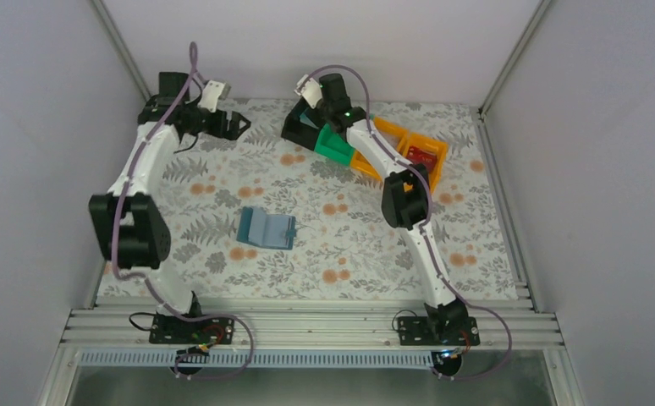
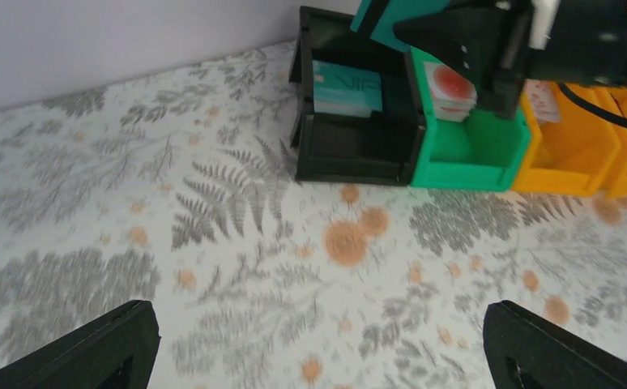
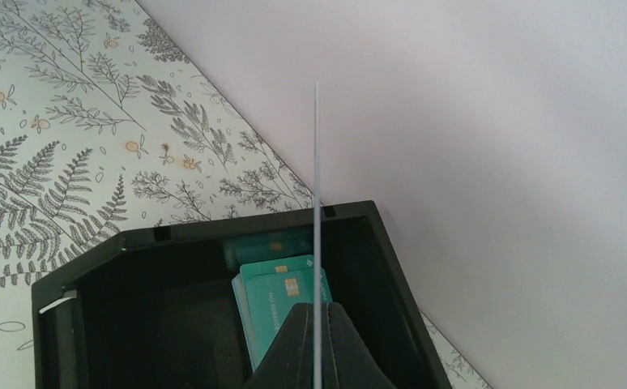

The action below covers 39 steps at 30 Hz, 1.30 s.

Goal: Take the credit cards out of the card holder

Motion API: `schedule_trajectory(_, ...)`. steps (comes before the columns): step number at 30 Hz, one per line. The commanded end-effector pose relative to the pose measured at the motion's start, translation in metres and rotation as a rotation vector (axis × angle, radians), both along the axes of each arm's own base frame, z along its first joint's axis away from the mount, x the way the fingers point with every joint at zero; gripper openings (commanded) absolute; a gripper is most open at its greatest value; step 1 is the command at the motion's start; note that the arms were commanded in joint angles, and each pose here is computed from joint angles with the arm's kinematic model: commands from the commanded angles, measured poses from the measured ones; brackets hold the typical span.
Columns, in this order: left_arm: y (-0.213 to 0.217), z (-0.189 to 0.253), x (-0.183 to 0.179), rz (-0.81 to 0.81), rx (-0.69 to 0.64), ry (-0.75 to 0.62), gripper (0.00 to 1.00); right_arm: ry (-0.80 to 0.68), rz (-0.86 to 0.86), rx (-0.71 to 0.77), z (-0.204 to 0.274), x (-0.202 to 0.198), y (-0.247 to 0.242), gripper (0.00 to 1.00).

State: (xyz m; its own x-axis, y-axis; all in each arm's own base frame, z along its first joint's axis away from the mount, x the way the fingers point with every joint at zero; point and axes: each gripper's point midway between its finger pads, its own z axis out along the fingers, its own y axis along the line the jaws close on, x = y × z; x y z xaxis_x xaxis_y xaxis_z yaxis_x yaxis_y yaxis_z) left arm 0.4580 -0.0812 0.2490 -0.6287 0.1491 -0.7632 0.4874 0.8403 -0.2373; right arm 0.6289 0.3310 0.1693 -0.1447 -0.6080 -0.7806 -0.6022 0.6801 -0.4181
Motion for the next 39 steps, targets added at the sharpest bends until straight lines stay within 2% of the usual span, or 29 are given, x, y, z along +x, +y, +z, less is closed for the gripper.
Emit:
schedule_trajectory(1, -0.025, -0.016, 0.054, -0.037, 0.055, -0.065, 1.00, 0.010, -0.026, 0.033, -0.013, 0.009, -0.001, 0.04)
schedule_trajectory(7, -0.079, -0.068, 0.122, -0.142, 0.133, -0.069, 1.00, 0.035, -0.030, 0.052, -0.021, 0.008, -0.001, 0.04)
schedule_trajectory(9, -0.093, -0.083, 0.144, -0.159, 0.135, -0.044, 0.97, 0.040, -0.034, 0.043, -0.024, 0.008, -0.003, 0.04)
schedule_trajectory(10, -0.099, -0.071, 0.158, -0.160, 0.128, -0.083, 0.97, 0.046, -0.030, 0.039, -0.026, 0.008, -0.004, 0.04)
schedule_trajectory(14, -0.113, -0.098, 0.187, -0.149, 0.126, -0.113, 0.89, 0.061, -0.032, 0.027, -0.031, 0.005, -0.008, 0.04)
schedule_trajectory(21, -0.125, -0.135, 0.183, -0.164, 0.109, -0.062, 0.55, 0.069, -0.079, 0.056, -0.022, 0.009, -0.021, 0.04)
schedule_trajectory(27, -0.134, -0.154, 0.180, -0.168, 0.105, -0.029, 0.45, 0.072, -0.094, 0.092, -0.005, 0.008, -0.032, 0.04)
schedule_trajectory(31, -0.137, -0.167, 0.180, -0.162, 0.098, -0.005, 0.43, 0.069, -0.091, 0.092, 0.002, 0.005, -0.036, 0.04)
schedule_trajectory(39, -0.140, -0.172, 0.179, -0.145, 0.089, 0.014, 0.24, 0.051, -0.080, 0.113, 0.021, 0.002, -0.035, 0.04)
